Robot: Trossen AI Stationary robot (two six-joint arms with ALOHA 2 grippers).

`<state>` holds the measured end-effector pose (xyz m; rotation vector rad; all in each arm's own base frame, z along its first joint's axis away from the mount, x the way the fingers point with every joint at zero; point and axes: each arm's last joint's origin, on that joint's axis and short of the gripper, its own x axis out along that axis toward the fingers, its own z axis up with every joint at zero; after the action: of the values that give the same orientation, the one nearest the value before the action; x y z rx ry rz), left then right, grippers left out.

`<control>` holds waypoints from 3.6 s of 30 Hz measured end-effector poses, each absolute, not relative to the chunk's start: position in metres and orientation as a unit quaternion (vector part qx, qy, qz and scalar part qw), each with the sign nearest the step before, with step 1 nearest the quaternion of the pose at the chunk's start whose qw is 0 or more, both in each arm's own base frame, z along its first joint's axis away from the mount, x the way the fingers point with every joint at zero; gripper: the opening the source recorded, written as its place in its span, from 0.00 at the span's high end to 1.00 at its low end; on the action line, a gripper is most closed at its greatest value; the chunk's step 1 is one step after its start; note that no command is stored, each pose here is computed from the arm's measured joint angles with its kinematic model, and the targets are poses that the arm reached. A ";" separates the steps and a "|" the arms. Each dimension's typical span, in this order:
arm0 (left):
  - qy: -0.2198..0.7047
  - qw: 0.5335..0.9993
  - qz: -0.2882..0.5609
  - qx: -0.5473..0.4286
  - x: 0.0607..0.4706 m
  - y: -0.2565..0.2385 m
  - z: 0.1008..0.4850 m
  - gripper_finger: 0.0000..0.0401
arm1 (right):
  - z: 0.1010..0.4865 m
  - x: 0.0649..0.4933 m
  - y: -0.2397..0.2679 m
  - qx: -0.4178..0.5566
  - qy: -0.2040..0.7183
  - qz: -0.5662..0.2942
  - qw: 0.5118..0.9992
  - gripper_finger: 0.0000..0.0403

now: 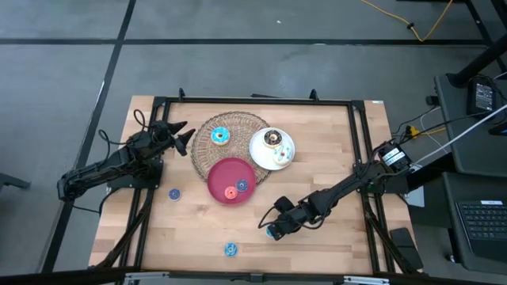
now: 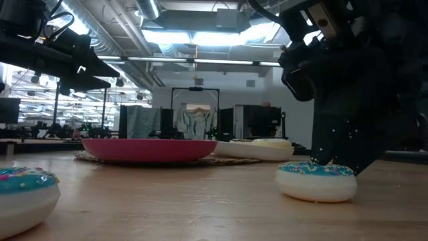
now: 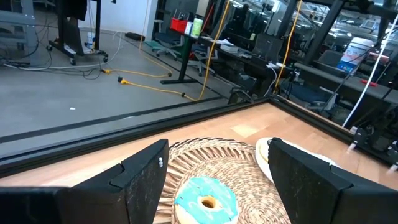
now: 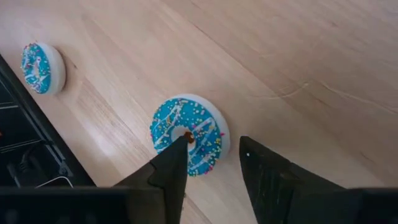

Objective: Pick & Place donuts
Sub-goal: Put the right small light blue donut on the pink plate

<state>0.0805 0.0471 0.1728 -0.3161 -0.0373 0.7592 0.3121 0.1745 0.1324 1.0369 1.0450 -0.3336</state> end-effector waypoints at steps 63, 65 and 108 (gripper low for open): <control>-0.018 0.916 0.369 -0.154 0.080 0.047 0.173 0.33 | 0.232 0.389 0.054 0.235 0.513 -0.042 0.824 0.99; -0.018 0.916 0.369 -0.154 0.080 0.047 0.173 0.33 | 0.235 0.392 0.042 0.233 0.510 -0.041 0.827 0.99; -0.018 0.916 0.369 -0.154 0.080 0.047 0.173 0.33 | 0.171 0.474 -0.039 0.144 0.570 0.020 0.809 0.88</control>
<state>0.0804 0.0471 0.1728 -0.3161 -0.0381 0.7593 0.4744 -0.0392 0.1713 0.3077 1.2193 0.0426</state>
